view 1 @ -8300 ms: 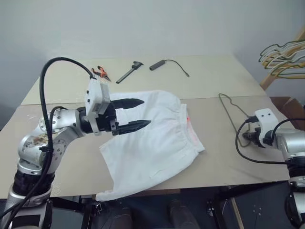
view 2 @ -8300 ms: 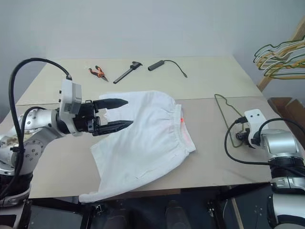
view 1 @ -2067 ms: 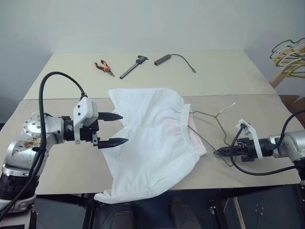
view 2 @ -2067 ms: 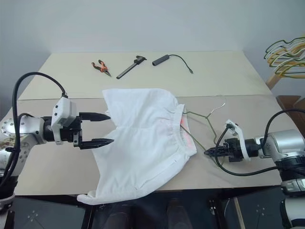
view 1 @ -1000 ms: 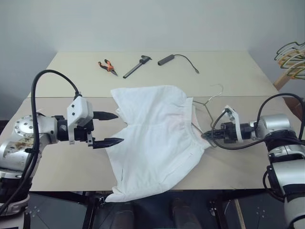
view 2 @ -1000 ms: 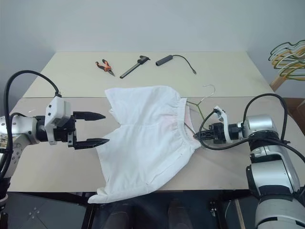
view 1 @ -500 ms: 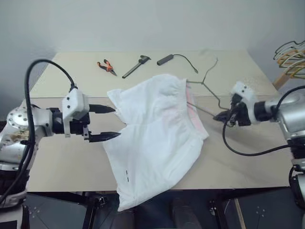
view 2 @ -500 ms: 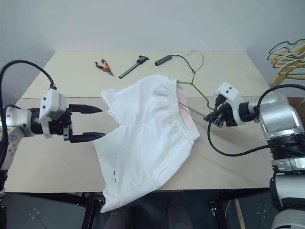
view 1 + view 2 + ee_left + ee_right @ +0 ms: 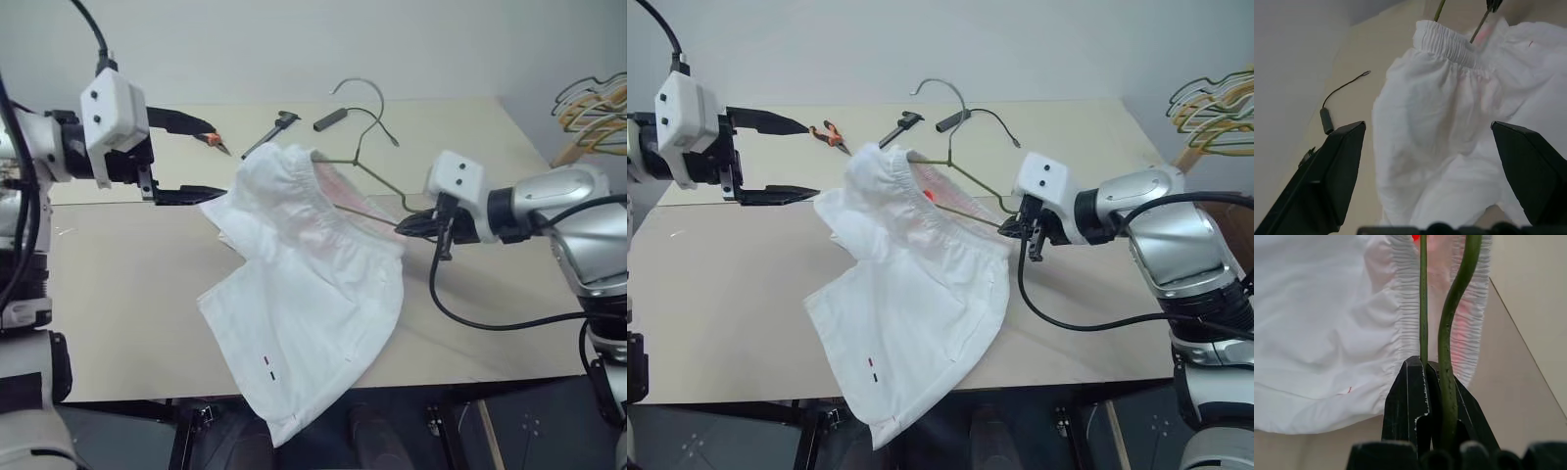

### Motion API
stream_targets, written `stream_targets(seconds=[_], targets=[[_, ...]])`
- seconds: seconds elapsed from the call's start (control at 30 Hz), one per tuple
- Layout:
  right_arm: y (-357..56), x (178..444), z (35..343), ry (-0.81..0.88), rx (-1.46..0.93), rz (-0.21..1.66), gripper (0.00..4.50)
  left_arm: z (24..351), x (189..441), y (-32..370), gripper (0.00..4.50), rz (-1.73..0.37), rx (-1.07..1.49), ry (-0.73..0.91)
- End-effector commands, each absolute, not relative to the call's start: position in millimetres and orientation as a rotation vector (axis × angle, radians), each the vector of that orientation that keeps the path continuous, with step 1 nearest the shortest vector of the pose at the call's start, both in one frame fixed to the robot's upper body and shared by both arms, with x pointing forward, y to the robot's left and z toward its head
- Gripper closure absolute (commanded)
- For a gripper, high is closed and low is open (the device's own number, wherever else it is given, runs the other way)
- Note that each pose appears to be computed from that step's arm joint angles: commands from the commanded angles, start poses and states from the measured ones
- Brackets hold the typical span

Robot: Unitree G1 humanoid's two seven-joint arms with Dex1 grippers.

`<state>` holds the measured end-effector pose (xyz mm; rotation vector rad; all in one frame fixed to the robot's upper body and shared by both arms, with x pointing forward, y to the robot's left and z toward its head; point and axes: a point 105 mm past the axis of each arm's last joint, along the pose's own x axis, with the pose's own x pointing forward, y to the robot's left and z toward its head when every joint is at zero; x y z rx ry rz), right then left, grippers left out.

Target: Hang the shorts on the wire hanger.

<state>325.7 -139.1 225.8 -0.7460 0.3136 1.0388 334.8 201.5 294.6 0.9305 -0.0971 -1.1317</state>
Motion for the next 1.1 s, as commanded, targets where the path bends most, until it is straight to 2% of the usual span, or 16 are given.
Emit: stream_targets(seconds=[0.03,0.27,0.4,0.83,0.97,1.1], targets=[[-133.3,315.0,241.2,0.267,-0.799,1.067,4.50,286.4,339.4,202.7,0.03,-1.184,1.018,-0.050],[-130.1,303.2,240.9,0.276,-0.866,1.139,4.50,282.8,357.9,171.2,0.03,-1.324,1.024,-0.041],[-128.5,300.5,240.2,0.280,-0.879,1.150,4.50,288.8,357.0,156.8,0.03,-1.387,0.984,-0.058],[-128.1,296.6,240.1,0.295,-0.876,1.133,4.50,238.1,358.5,156.6,0.03,-1.482,1.155,0.118],[-126.5,295.1,242.1,0.290,-0.874,1.135,4.50,234.7,358.8,152.3,0.78,-1.493,1.135,0.108],[-123.2,293.7,246.2,0.278,-0.858,1.144,4.50,232.2,358.1,151.0,1.90,-1.500,1.131,0.106]])
